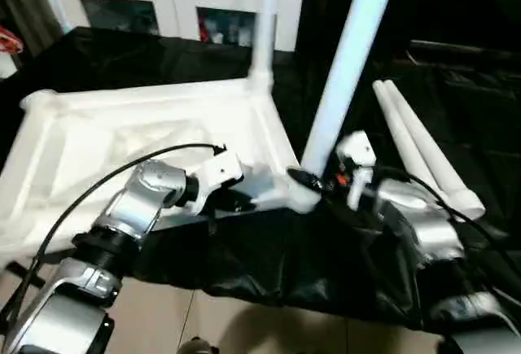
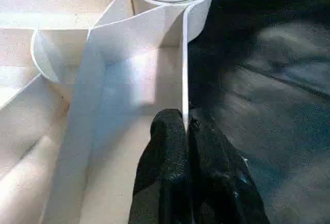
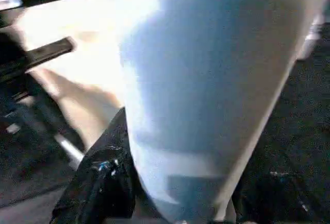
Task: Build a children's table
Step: Insert table leg to table base
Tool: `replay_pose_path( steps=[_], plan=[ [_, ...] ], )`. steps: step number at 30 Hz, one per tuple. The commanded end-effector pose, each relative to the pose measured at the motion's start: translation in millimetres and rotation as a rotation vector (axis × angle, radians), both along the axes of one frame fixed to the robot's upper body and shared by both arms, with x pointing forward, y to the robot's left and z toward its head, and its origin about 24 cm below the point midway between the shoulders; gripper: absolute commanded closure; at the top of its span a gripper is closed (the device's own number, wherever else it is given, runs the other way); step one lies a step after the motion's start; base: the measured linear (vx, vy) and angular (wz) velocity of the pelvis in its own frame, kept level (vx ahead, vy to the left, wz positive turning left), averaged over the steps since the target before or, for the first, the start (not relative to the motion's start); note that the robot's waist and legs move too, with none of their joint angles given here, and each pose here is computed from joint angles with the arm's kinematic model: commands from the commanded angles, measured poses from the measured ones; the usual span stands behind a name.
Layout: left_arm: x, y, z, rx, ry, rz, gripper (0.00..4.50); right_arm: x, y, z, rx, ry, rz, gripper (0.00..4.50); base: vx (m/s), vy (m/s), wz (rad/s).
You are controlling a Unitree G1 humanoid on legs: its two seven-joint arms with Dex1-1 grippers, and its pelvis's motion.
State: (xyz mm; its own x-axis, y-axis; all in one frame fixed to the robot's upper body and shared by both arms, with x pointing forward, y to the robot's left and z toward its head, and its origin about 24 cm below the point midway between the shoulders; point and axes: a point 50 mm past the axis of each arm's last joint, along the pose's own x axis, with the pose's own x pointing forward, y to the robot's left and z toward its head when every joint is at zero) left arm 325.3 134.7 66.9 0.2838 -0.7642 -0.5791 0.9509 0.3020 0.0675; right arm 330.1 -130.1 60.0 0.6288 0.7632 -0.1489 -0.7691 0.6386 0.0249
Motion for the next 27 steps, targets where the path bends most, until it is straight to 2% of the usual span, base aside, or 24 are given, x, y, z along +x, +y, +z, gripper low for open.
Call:
replay_pose_path(
  steps=[1, 4, 12, 18, 19, 22, 23, 24, 27],
  plan=[
    [9.7, -14.8, 30.6, -0.063, -0.12, 0.027, 4.5, 0.3, -3.1, -33.1, -0.069, 0.151, -0.151, 2.59, 0.0, 0.0, 0.0],
    [8.5, -43.7, 31.7, -0.095, -0.142, 0.107, 4.5, 13.2, 14.3, -34.6, -0.072, 0.191, -0.27, 2.59, 0.0, 0.0, 0.0],
    [2.9, -68.0, 27.5, -0.108, -0.142, 0.113, 4.5, 17.0, 28.0, -32.8, -0.04, 0.209, -0.3, 2.59, 0.0, 0.0, 0.0],
    [3.3, -66.1, 28.1, -0.076, -0.155, 0.11, 4.5, 20.8, 33.4, -28.4, -0.035, 0.181, -0.301, 2.59, 0.0, 0.0, 0.0],
    [3.2, -65.7, 28.3, -0.075, -0.154, 0.107, 4.5, 21.1, 33.8, -27.2, -0.023, 0.18, -0.299, 2.24, 0.0, 0.0, 0.0],
    [2.8, -63.1, 29.4, -0.072, -0.156, 0.105, 4.5, 22.4, 33.9, -22.4, 0.025, 0.186, -0.294, 2.24, 0.0, 0.0, 0.0],
    [2.5, -62.4, 29.4, -0.07, -0.157, 0.104, 4.5, 22.4, 33.7, -21.9, 0.024, 0.184, -0.294, 2.0, 0.0, 0.0, 0.0],
    [1.3, -60.7, 30.0, -0.078, -0.171, 0.073, 4.5, 24.4, 32.1, -15.5, 0.045, 0.166, -0.284, 1.82, 0.0, 0.0, 0.0],
    [-0.1, -60.0, 30.3, -0.085, -0.18, 0.049, 4.5, 25.0, 32.0, -11.4, 0.067, 0.162, -0.266, 1.67, 0.0, 0.0, 0.0]
  ],
)
